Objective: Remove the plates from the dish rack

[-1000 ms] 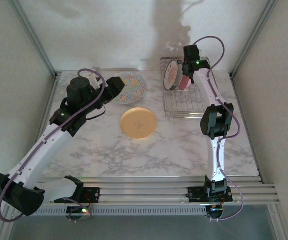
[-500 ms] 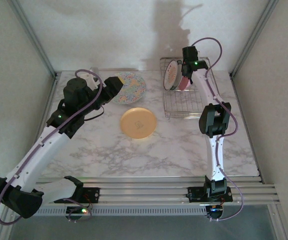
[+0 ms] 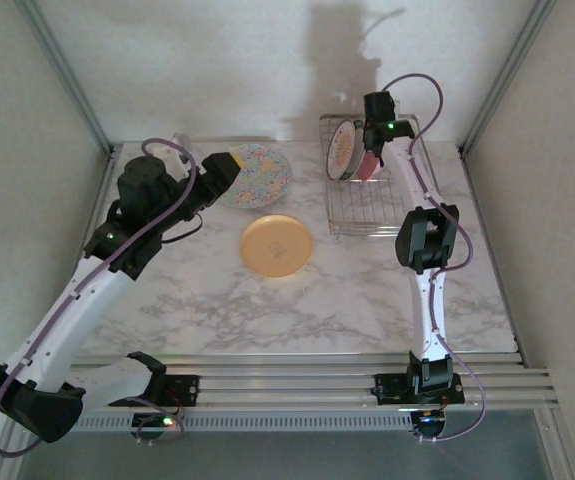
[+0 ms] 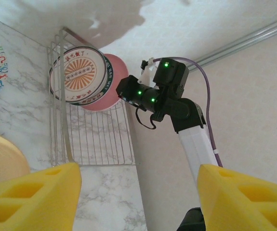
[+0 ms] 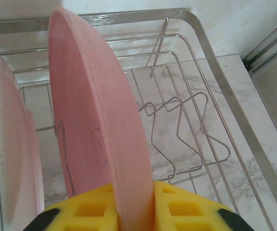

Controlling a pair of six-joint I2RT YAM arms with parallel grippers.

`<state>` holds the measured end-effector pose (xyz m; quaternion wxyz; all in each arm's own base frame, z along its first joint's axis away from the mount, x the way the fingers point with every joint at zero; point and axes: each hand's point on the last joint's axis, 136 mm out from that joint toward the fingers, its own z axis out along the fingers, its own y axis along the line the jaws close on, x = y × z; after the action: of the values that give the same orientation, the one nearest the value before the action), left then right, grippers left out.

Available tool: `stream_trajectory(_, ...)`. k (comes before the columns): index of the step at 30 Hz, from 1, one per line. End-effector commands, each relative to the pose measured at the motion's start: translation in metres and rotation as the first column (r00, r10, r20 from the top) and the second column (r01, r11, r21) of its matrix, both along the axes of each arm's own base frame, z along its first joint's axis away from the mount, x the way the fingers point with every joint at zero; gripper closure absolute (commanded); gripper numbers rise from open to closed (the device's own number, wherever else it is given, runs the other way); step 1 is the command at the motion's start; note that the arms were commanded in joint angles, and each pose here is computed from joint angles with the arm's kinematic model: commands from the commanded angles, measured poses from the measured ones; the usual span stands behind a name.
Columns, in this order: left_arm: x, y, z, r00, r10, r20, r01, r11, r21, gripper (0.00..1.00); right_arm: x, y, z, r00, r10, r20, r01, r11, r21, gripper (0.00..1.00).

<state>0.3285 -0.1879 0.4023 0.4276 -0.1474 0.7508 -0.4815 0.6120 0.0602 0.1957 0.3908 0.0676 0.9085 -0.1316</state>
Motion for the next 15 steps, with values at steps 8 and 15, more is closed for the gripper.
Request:
stream_trajectory(8,-0.006,0.007,0.017,0.999,-0.013,0.034,0.013,1.0,-0.005,0.35,0.004,0.003,0.011,1.0,0.002,0.026,-0.001,0.999,-0.051,0.93)
stream_trajectory(15,-0.005,0.008,0.014,0.999,-0.009,0.036,0.009,1.0,-0.005,0.35,0.0,0.011,0.04,0.997,-0.002,0.077,0.016,0.983,-0.181,1.0)
